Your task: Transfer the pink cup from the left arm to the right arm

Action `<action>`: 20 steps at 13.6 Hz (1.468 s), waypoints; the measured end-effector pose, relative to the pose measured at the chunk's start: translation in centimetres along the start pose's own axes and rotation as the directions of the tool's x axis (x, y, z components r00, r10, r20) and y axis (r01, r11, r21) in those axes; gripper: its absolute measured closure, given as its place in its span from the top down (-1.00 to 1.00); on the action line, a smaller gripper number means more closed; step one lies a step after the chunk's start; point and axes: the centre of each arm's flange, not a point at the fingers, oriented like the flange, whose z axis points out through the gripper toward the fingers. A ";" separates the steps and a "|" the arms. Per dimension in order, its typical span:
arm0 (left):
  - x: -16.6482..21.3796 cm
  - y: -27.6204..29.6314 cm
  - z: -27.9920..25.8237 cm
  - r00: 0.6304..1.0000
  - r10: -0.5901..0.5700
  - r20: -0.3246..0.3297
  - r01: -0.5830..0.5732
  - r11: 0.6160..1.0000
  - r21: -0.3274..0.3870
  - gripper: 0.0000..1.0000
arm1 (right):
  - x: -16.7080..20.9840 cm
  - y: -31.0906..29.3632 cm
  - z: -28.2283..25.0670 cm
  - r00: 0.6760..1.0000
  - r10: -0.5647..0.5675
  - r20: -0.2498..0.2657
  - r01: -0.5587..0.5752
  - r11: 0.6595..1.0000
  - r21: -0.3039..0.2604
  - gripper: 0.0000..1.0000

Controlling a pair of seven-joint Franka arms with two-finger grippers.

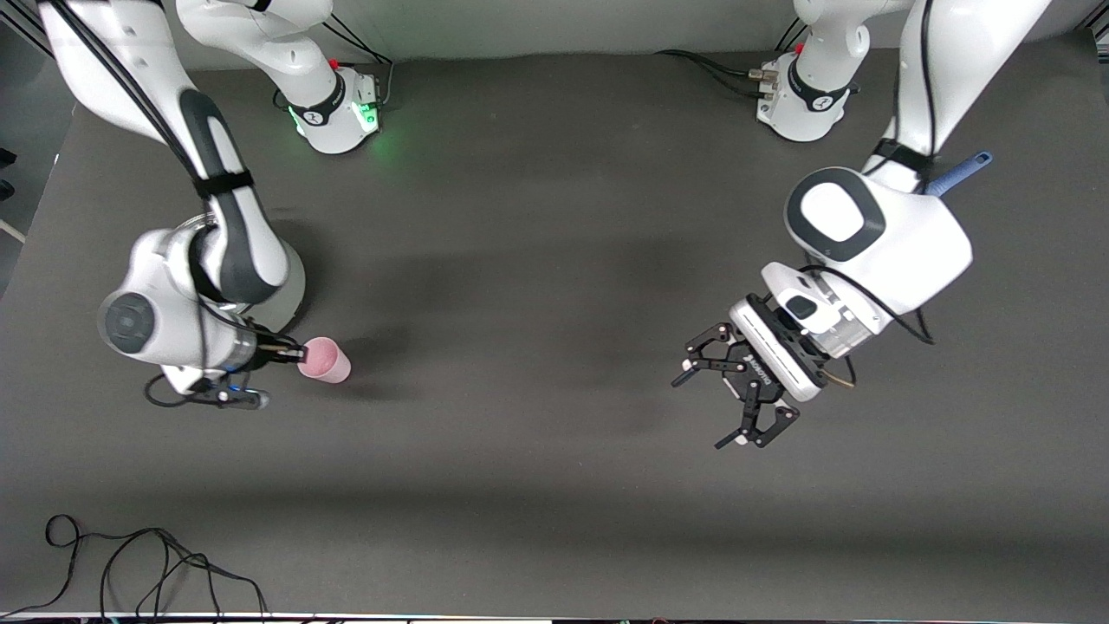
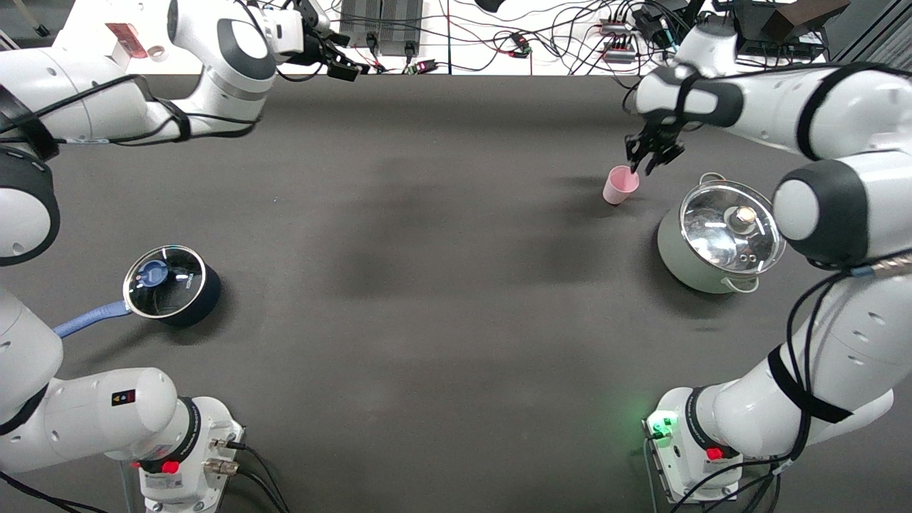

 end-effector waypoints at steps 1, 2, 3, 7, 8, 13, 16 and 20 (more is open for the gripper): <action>-0.1 -0.3 -0.6 0.998 -0.036 0.048 0.037 0.999 -0.019 0.99 | -0.9 0.4 -3.4 1.000 0.002 0.000 -0.002 1.000 0.015 0.15; -0.2 -0.5 -1.2 0.991 -0.083 0.107 0.087 0.996 -0.031 0.99 | -2.0 0.8 -7.0 1.000 0.001 -0.006 -0.001 0.999 0.032 0.38; -0.4 -0.6 -1.8 0.975 -0.138 0.174 0.146 0.989 -0.038 0.99 | -3.2 1.1 -10.4 1.000 -0.001 -0.020 0.002 0.999 0.049 0.61; -2.7 -1.1 -4.6 0.848 -0.273 0.455 0.304 0.953 0.005 0.99 | -7.7 4.5 -22.4 0.998 0.022 -0.059 -0.016 0.995 0.102 1.00; -3.3 -1.2 -5.6 0.808 -0.280 0.518 0.313 0.949 0.024 0.99 | -8.8 4.8 -24.8 0.998 0.019 -0.057 -0.013 0.995 0.103 1.00; -5.2 -1.9 -10.4 0.620 -0.339 0.708 0.303 0.935 0.183 0.99 | -10.0 4.5 -28.3 0.998 -0.008 -0.059 0.008 1.000 0.005 1.00; -6.3 -1.6 -12.3 0.416 -0.585 0.696 0.430 0.801 0.417 0.99 | -9.4 4.2 -27.5 0.999 -0.009 -0.046 0.009 1.000 -0.002 1.00; -5.3 -1.7 -16.0 0.311 -0.659 0.685 0.446 0.737 0.508 0.99 | -9.4 4.2 -27.5 0.999 -0.008 -0.045 0.008 1.000 -0.003 1.00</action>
